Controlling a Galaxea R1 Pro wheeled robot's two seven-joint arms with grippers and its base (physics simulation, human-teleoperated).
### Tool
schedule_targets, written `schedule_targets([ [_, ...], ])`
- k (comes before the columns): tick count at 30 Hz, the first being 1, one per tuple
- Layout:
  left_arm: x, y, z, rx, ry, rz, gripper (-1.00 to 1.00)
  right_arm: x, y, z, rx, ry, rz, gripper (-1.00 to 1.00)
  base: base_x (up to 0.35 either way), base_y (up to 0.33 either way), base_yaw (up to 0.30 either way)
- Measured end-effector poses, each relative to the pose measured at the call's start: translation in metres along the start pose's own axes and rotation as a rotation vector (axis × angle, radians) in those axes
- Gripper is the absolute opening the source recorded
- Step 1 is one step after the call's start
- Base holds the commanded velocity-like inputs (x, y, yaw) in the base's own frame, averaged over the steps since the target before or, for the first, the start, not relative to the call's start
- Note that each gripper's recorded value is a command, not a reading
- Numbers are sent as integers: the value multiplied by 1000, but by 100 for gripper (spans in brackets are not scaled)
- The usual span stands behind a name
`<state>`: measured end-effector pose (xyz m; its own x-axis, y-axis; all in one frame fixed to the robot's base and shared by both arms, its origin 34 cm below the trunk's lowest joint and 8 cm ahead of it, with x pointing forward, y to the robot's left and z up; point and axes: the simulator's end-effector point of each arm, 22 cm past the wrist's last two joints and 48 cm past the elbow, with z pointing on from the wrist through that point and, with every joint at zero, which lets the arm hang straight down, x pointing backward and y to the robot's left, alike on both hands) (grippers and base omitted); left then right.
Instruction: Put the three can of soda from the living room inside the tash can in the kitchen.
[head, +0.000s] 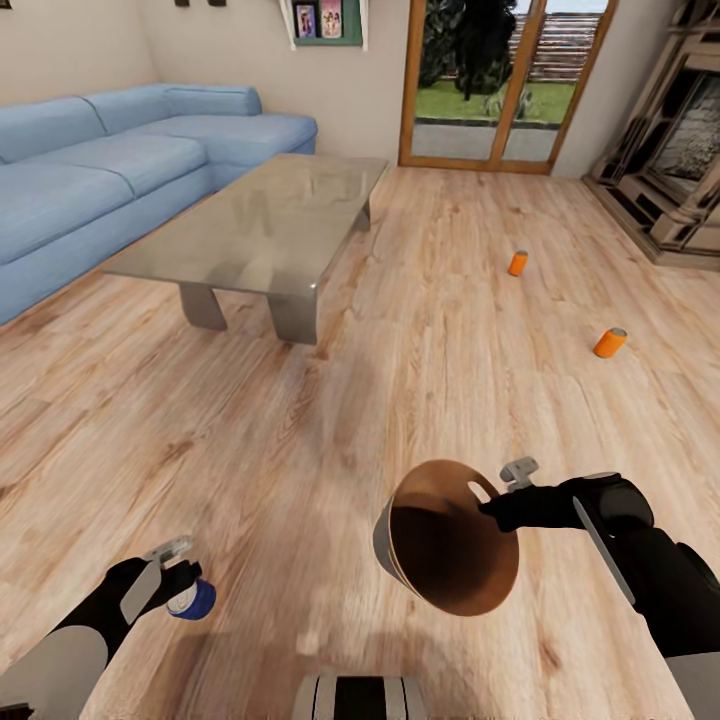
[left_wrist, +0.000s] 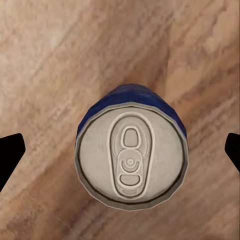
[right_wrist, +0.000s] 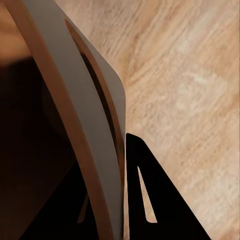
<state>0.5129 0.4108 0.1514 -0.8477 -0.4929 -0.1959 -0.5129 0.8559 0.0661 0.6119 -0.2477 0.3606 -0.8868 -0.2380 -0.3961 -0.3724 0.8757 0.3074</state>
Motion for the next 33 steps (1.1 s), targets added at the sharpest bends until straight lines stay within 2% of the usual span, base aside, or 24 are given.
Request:
schedule_targets([
  [17, 15, 3, 25, -21, 44, 9, 100, 25, -9, 29, -17, 60, 31, -100, 0, 0, 0],
  [21, 20, 5, 30, -26, 54, 10, 100, 31, -19, 31, 3, 76, 25, -100, 0, 0, 0],
  [26, 11, 4, 31, -25, -5, 5, 100, 31, -17, 30, -9, 76, 35, -100, 0, 0, 0],
  [30, 12, 0, 31, -21, -16, 13, 100, 32, -19, 30, 0, 77, 29, -100, 0, 0, 0],
  [33, 14, -2, 32, -21, -18, 38, 100, 32, -18, 30, -6, 77, 33, -100, 0, 0, 0],
])
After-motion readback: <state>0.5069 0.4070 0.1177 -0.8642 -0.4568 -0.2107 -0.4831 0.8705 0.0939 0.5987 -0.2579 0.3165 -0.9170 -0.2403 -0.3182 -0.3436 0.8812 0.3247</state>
